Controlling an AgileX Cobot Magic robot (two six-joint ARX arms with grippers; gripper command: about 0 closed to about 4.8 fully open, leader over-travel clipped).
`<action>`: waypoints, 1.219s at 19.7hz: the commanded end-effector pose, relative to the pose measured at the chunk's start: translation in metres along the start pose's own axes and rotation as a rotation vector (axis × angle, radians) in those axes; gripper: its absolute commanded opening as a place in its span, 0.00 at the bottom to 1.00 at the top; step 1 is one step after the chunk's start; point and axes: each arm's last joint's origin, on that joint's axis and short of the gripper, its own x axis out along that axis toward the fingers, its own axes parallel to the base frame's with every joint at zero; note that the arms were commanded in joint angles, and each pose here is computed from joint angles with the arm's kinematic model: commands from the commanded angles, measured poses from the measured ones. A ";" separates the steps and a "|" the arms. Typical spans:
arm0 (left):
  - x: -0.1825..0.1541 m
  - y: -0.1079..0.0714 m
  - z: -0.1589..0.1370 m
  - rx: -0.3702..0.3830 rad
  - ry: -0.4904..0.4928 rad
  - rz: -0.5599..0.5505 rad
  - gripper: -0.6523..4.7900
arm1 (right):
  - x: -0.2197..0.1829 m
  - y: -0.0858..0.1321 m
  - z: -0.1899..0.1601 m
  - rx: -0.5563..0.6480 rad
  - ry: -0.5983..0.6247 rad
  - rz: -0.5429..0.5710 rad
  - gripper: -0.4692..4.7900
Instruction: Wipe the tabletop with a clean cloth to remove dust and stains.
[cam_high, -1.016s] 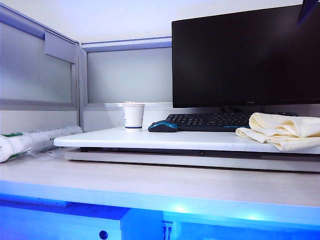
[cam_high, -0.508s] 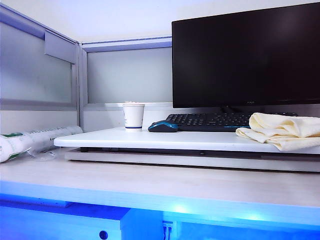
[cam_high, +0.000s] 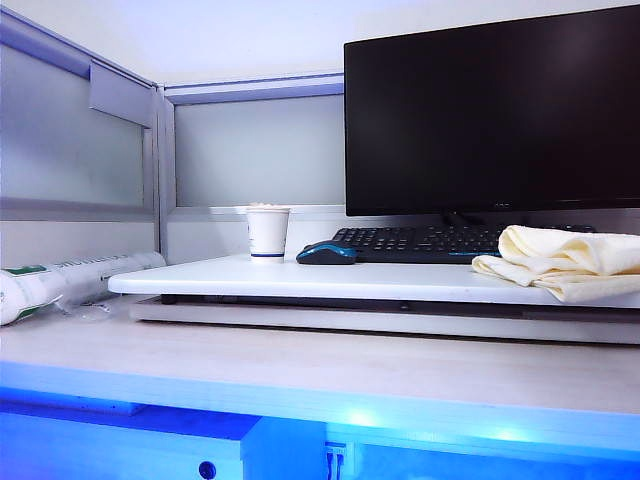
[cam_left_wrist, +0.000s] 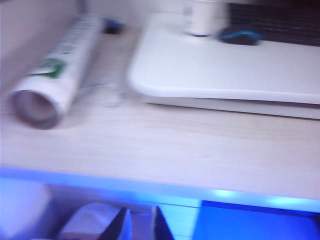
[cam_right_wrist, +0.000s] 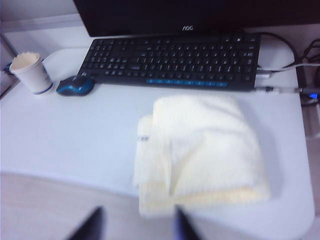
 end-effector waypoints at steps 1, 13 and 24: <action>0.000 0.001 0.001 0.058 -0.004 0.027 0.19 | -0.008 0.001 -0.021 -0.011 -0.032 0.014 0.32; 0.000 0.001 -0.001 0.133 0.019 0.020 0.11 | -0.024 0.009 -0.094 -0.047 -0.127 0.123 0.07; 0.000 0.001 -0.004 0.123 0.040 0.019 0.11 | 0.010 -0.010 -0.170 -0.021 0.033 0.070 0.07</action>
